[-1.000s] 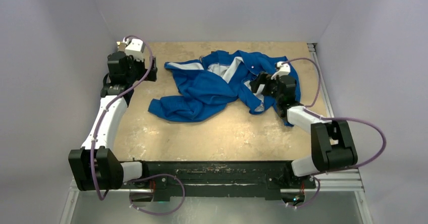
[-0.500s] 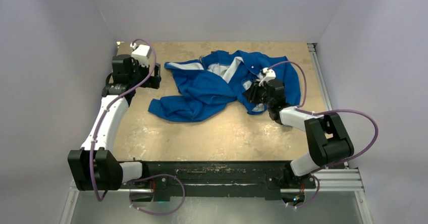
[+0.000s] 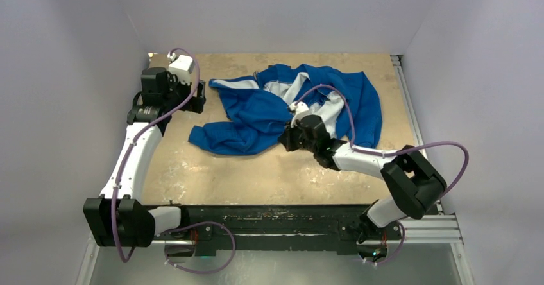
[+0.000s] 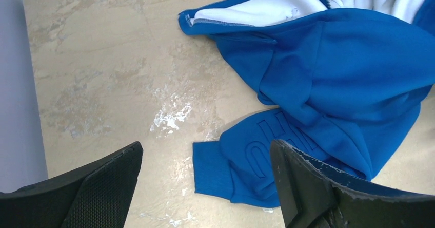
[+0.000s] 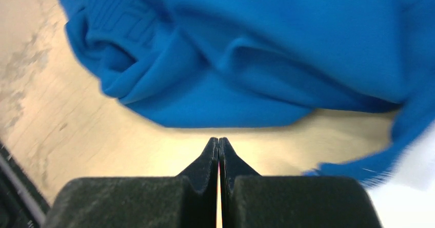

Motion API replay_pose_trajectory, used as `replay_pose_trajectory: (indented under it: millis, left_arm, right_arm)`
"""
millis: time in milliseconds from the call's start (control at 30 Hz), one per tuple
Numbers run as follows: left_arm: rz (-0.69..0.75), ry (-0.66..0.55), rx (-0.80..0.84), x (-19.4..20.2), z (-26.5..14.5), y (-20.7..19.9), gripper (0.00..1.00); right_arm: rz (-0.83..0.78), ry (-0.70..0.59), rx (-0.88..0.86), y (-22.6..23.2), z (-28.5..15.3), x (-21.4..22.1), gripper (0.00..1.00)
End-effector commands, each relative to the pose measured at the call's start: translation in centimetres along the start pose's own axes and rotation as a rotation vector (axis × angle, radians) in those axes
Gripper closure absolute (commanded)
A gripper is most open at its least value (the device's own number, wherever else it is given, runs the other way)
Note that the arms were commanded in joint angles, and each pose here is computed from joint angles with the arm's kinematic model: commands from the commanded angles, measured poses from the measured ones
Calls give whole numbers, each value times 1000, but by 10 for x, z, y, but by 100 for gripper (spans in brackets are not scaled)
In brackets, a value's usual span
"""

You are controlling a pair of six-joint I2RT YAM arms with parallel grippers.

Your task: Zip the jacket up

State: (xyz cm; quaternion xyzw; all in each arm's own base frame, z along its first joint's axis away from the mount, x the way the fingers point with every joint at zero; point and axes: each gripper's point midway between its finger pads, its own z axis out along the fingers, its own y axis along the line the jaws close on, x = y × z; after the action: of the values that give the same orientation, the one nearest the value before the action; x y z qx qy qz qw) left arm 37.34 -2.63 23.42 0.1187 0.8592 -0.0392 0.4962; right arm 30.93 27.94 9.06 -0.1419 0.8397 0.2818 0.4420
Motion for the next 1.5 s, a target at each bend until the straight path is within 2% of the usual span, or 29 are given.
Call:
replay_pose_trajectory:
  millis: [0, 100, 233, 333, 433, 533, 667, 833, 933, 1067, 1133, 1167, 1233, 1300, 1400, 1467]
  left_arm:
    - [74, -89, 23, -33, -22, -7, 7]
    - [89, -88, 27, -37, -25, -7, 6]
    - [187, -99, 122, -42, -28, -29, 1]
    - [340, -96, 178, -41, -27, -53, 1]
    - [479, -70, 205, -34, -22, -77, 1]
    - [537, -55, 242, -29, -18, -103, 1]
    - [628, -48, 328, -19, -15, -150, 1]
    - [885, -72, 406, -2, -14, -234, 1]
    - [1027, -99, 469, 14, -10, -284, 1]
    - [1192, -126, 492, 39, 9, -323, 1]
    - [1265, -148, 482, 47, 21, -336, 1]
    - [1296, -152, 480, 50, 27, -341, 1]
    - [1354, -165, 475, 55, 40, -354, 1]
    - [1389, -177, 471, 55, 51, -367, 1]
    - [1435, -179, 477, 65, 72, -384, 1]
    - [1444, -189, 470, 71, 83, -394, 1]
  right_arm:
    - [-68, 13, -5, 32, 8, -11, 98]
    - [-18, 14, 80, 24, 0, -10, 62]
    - [118, -37, 191, 6, -30, -16, 35]
    - [267, -88, 320, -25, -56, -20, 22]
    - [428, -125, 433, -70, -78, -25, 15]
    - [433, -185, 582, -116, -97, -41, 13]
    - [426, -245, 782, -179, -117, -74, 14]
    - [471, -206, 906, -252, -115, -79, 17]
    - [489, -153, 893, -271, -93, -70, 21]
    - [503, -124, 844, -283, -71, -61, 28]
    - [496, -113, 824, -286, -65, -60, 37]
    - [490, -115, 819, -288, -65, -60, 47]
    - [478, -130, 810, -288, -70, -68, 75]
    - [452, -172, 788, -280, -79, -88, 89]
    - [411, -257, 749, -260, -103, -127, 93]
    - [403, -256, 741, -249, -116, -136, 94]
